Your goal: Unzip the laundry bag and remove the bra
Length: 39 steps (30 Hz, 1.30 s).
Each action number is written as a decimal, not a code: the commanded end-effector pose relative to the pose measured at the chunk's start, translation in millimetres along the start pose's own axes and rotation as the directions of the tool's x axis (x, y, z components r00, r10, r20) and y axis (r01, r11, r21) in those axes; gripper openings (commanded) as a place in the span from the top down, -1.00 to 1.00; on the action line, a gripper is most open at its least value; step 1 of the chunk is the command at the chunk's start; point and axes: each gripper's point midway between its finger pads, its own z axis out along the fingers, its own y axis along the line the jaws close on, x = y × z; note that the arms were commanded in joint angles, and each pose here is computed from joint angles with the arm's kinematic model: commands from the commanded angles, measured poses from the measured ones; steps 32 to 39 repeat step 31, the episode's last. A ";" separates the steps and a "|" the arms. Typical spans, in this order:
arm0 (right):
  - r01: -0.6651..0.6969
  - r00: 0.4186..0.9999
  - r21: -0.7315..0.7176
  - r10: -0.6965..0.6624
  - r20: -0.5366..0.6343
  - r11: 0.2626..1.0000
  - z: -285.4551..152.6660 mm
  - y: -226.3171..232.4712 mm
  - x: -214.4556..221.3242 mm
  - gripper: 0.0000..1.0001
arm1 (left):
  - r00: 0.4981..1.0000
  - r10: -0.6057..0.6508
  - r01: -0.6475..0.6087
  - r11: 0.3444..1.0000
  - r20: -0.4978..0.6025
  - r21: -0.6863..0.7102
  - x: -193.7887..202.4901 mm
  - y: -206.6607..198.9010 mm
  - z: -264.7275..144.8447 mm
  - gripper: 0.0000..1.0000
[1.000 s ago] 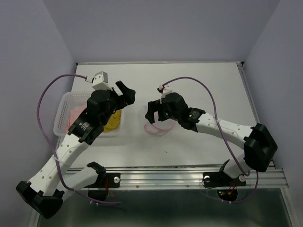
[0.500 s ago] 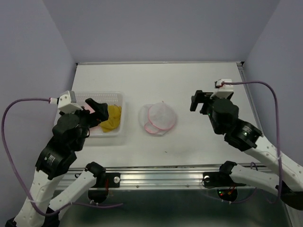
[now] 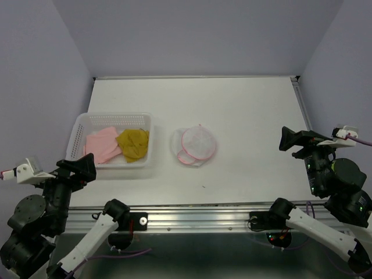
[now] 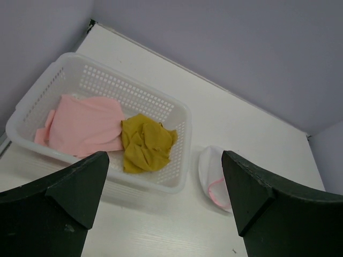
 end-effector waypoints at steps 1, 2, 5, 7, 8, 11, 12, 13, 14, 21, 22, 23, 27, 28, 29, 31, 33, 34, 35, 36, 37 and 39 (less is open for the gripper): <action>0.046 0.999 0.019 -0.046 -0.006 0.999 -5.2 -12.9 5.9 -1.00 | 0.998 -0.017 0.020 0.999 0.058 -0.043 -16.4 20.8 -19.8 -0.98; 0.042 0.999 0.017 -0.042 0.000 0.999 -7.4 -15.7 6.2 -1.00 | 0.998 -0.026 0.029 0.999 0.057 -0.040 -15.6 22.9 -21.9 -0.98; 0.026 1.000 0.015 -0.026 0.015 1.000 -11.2 -20.3 3.5 -1.00 | 0.997 -0.050 0.053 0.998 0.062 -0.045 -12.3 32.3 -27.8 -0.98; 0.014 1.000 0.014 -0.014 0.021 1.000 -12.8 -21.8 1.5 -1.00 | 0.996 -0.068 0.070 0.997 0.061 -0.045 -7.7 37.1 -29.6 -0.98; 0.012 1.000 0.010 -0.012 0.023 1.000 -13.5 -22.2 0.9 -1.00 | 0.997 -0.064 0.066 0.997 0.050 -0.047 -3.7 39.2 -29.8 -0.98; 0.016 1.000 0.010 -0.016 0.026 1.000 -13.7 -22.6 0.1 -1.00 | 0.997 -0.070 0.071 0.996 0.026 -0.051 5.8 43.9 -30.0 -0.98; 0.022 0.999 0.012 -0.022 0.025 1.000 -13.4 -22.8 0.3 -1.00 | 0.997 -0.072 0.073 0.996 0.022 -0.052 7.8 45.2 -29.9 -0.98; 0.026 0.999 0.013 -0.026 0.026 1.000 -12.8 -22.5 0.8 -1.00 | 0.997 -0.079 0.080 0.995 0.018 -0.055 10.2 47.1 -29.7 -0.98; 0.027 0.999 0.014 -0.027 0.024 1.000 -12.2 -21.7 1.6 -1.00 | 0.996 -0.082 0.083 0.995 0.017 -0.054 10.8 47.4 -29.6 -0.98; 0.047 0.999 0.001 -0.047 0.013 0.999 -8.0 -14.9 6.0 -1.00 | 0.992 -0.124 0.125 0.992 0.014 -0.028 11.2 46.4 -29.5 -0.98; 0.044 0.999 0.001 -0.044 0.016 0.999 -7.7 -14.2 4.2 -1.00 | 0.992 -0.127 0.127 0.991 0.016 -0.028 11.3 47.0 -29.7 -0.98; 0.047 0.999 -0.001 -0.047 0.017 0.999 -7.3 -13.4 3.0 -1.00 | 0.992 -0.126 0.127 0.992 0.013 -0.028 12.1 47.0 -29.4 -0.98; 0.046 0.999 -0.009 -0.046 0.025 0.999 -6.6 -10.9 0.0 -1.00 | 0.992 -0.124 0.124 0.992 0.004 -0.032 15.8 46.9 -26.2 -0.98; 0.042 0.999 -0.010 -0.042 0.027 0.999 -6.8 -11.0 -0.8 -1.00 | 0.993 -0.119 0.118 0.992 -0.003 -0.036 17.8 46.3 -24.3 -0.98; 0.041 0.999 -0.011 -0.040 0.027 0.999 -6.6 -10.5 -0.5 -1.00 | 0.993 -0.116 0.116 0.993 -0.007 -0.035 18.5 45.9 -23.6 -0.98; 0.030 0.999 -0.021 -0.029 0.030 0.999 -7.3 -9.4 -0.6 -1.00 | 0.994 -0.112 0.111 0.993 -0.013 -0.039 19.7 45.6 -21.3 -0.98; 0.030 0.999 -0.021 -0.029 0.030 0.999 -7.3 -9.4 -0.6 -1.00 | 0.994 -0.112 0.111 0.993 -0.013 -0.039 19.7 45.6 -21.3 -0.98; 0.030 0.999 -0.021 -0.029 0.030 0.999 -7.3 -9.4 -0.6 -1.00 | 0.994 -0.112 0.111 0.993 -0.013 -0.039 19.7 45.6 -21.3 -0.98; 0.030 0.999 -0.021 -0.029 0.030 0.999 -7.3 -9.4 -0.6 -1.00 | 0.994 -0.112 0.111 0.993 -0.013 -0.039 19.7 45.6 -21.3 -0.98; 0.030 0.999 -0.021 -0.029 0.030 0.999 -7.3 -9.4 -0.6 -1.00 | 0.994 -0.112 0.111 0.993 -0.013 -0.039 19.7 45.6 -21.3 -0.98; 0.030 0.999 -0.021 -0.029 0.030 0.999 -7.3 -9.4 -0.6 -1.00 | 0.994 -0.112 0.111 0.993 -0.013 -0.039 19.7 45.6 -21.3 -0.98; 0.030 0.999 -0.021 -0.029 0.030 0.999 -7.3 -9.4 -0.6 -1.00 | 0.994 -0.112 0.111 0.993 -0.013 -0.039 19.7 45.6 -21.3 -0.98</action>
